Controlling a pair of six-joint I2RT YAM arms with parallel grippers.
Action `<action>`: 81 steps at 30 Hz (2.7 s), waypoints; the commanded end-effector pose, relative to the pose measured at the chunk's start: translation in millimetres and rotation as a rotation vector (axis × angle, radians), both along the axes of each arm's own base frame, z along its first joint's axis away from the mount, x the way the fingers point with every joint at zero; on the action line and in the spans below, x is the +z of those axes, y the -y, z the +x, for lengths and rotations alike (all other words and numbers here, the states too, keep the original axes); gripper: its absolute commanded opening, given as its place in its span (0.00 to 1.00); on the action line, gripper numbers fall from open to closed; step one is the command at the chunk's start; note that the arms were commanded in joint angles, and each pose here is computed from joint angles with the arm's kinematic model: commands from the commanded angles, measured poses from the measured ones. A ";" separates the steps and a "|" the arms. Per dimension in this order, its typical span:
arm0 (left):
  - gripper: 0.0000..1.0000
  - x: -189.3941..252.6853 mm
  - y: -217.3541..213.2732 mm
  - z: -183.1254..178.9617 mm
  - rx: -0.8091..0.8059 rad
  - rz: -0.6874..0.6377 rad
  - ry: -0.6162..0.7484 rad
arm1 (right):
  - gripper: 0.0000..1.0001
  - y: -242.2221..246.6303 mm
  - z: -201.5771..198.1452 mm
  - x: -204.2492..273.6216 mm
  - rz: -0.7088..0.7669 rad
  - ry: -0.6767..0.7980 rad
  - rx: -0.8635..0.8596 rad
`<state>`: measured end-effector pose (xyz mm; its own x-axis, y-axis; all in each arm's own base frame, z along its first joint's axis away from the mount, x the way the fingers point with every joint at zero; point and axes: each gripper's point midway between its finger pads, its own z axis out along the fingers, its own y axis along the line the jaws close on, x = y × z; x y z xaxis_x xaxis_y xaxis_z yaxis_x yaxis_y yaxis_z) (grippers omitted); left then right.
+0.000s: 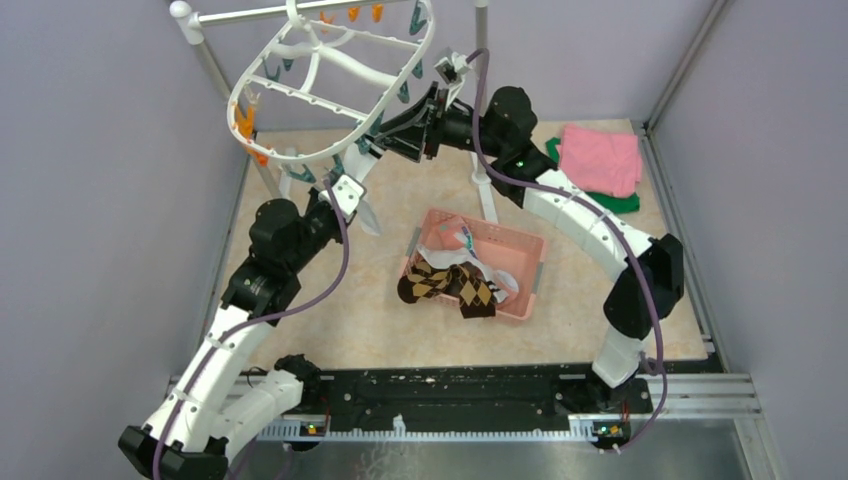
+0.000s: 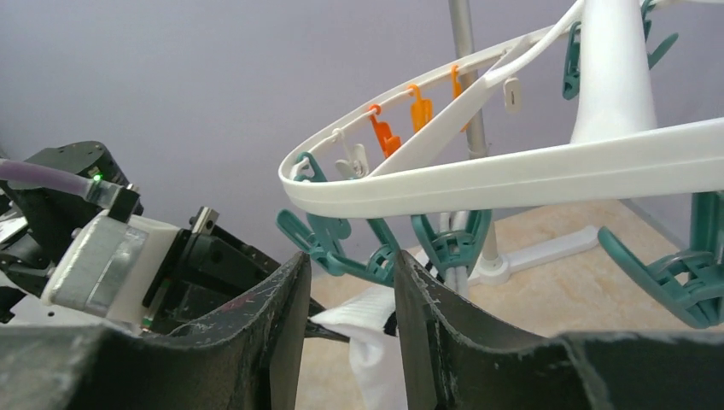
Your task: Remove the socks clipped to the hanger
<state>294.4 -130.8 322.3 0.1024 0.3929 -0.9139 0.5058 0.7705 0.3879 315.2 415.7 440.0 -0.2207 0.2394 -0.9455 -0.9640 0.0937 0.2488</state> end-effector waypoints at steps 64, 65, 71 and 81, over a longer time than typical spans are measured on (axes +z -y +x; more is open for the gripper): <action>0.00 23.3 0.9 -20.4 -0.043 -0.043 0.023 | 0.45 -15.7 -5.9 33.3 0.222 0.251 0.160; 0.00 23.8 1.1 -20.3 -0.044 -0.045 0.024 | 0.46 -15.9 -7.1 30.9 0.223 0.254 0.159; 0.00 20.9 2.6 -19.9 -0.049 -0.047 0.016 | 0.48 -14.8 -7.1 32.9 0.230 0.273 0.142; 0.00 22.3 4.7 -23.4 -0.070 -0.044 0.022 | 0.48 -22.2 4.5 32.8 0.223 0.214 0.136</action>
<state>276.4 -133.0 319.2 0.0855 0.3825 -0.9200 0.5550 0.7486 0.3628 322.8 437.6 451.6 -0.0956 0.3896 -0.9160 -0.9952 -0.0587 0.0789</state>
